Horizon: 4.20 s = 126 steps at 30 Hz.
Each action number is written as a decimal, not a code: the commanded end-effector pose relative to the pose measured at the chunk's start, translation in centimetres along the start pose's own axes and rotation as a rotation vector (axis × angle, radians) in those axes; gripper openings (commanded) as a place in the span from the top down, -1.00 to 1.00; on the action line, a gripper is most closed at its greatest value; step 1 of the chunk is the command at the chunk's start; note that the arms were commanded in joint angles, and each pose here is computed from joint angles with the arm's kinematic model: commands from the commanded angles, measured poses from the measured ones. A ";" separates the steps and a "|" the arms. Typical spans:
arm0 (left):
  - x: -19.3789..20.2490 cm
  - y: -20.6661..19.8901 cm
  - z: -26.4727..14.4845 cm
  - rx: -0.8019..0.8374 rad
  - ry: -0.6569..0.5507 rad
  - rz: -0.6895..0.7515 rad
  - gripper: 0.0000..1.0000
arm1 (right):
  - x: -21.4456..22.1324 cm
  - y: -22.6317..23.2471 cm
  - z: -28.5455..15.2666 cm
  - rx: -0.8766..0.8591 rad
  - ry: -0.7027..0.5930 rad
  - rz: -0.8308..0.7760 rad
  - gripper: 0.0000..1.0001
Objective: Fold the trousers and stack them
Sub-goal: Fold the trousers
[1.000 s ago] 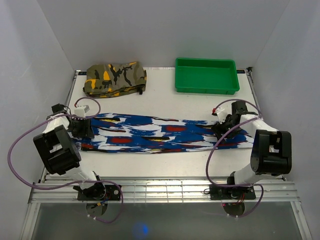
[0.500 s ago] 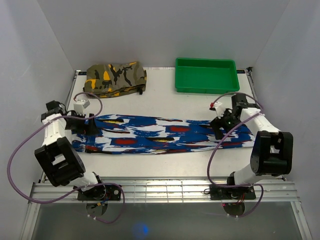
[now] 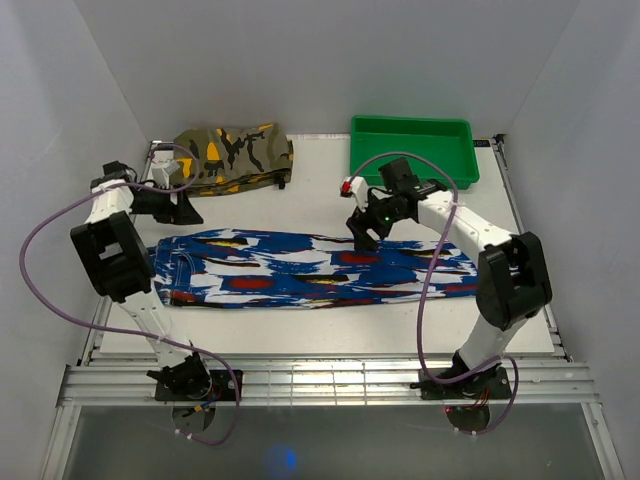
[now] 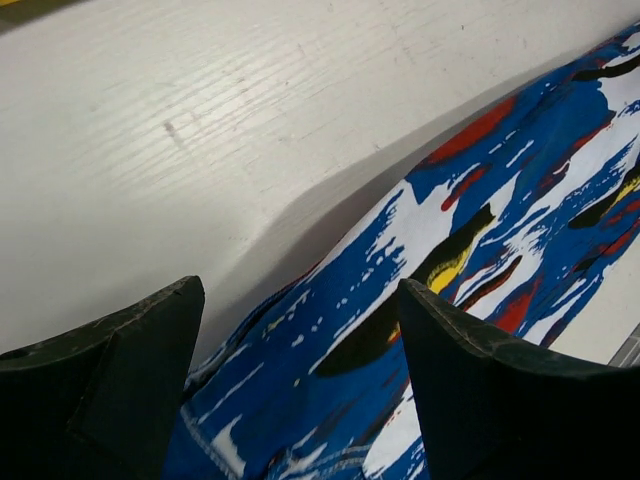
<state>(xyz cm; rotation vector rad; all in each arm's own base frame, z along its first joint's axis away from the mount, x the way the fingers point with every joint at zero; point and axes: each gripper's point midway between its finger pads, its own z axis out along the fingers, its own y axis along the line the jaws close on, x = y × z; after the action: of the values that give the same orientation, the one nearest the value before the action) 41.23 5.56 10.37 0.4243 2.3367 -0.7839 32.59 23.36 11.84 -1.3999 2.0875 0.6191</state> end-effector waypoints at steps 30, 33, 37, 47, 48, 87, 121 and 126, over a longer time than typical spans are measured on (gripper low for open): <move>1.4 -10.3 2.4 0.046 -0.167 0.623 1.00 | -18.1 -0.5 4.8 -0.058 -0.426 0.046 -0.86; 2.2 -11.1 1.4 -0.048 -0.237 0.799 1.00 | -17.5 1.4 5.7 -0.102 -0.428 -0.011 -0.85; 3.6 -12.6 0.5 -0.133 -0.324 1.028 1.00 | -16.3 4.0 7.4 -0.139 -0.397 -0.129 -0.85; 7.4 -15.9 0.4 -0.202 -0.453 1.446 1.00 | -14.9 8.6 13.0 -0.178 -0.357 -0.357 -0.93; 7.5 -16.2 0.3 -0.211 -0.465 1.479 1.00 | -14.8 8.5 13.4 -0.174 -0.351 -0.363 -0.96; 1.3 -13.7 -5.3 -0.123 -0.218 0.353 -0.37 | -11.2 14.0 13.1 0.613 -0.492 -0.965 0.85; 15.5 -16.2 2.7 0.470 0.344 0.122 -0.32 | -10.9 14.6 9.8 0.929 -0.574 -1.182 0.85; 13.0 -15.3 2.9 0.378 0.217 0.264 0.99 | -10.7 14.1 9.7 0.927 -0.544 -1.162 0.62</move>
<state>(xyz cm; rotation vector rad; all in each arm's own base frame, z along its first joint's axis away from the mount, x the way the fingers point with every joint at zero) 23.34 -6.98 4.57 0.9295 2.4118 -1.2720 23.30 42.54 5.47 -1.6502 0.6539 -0.3841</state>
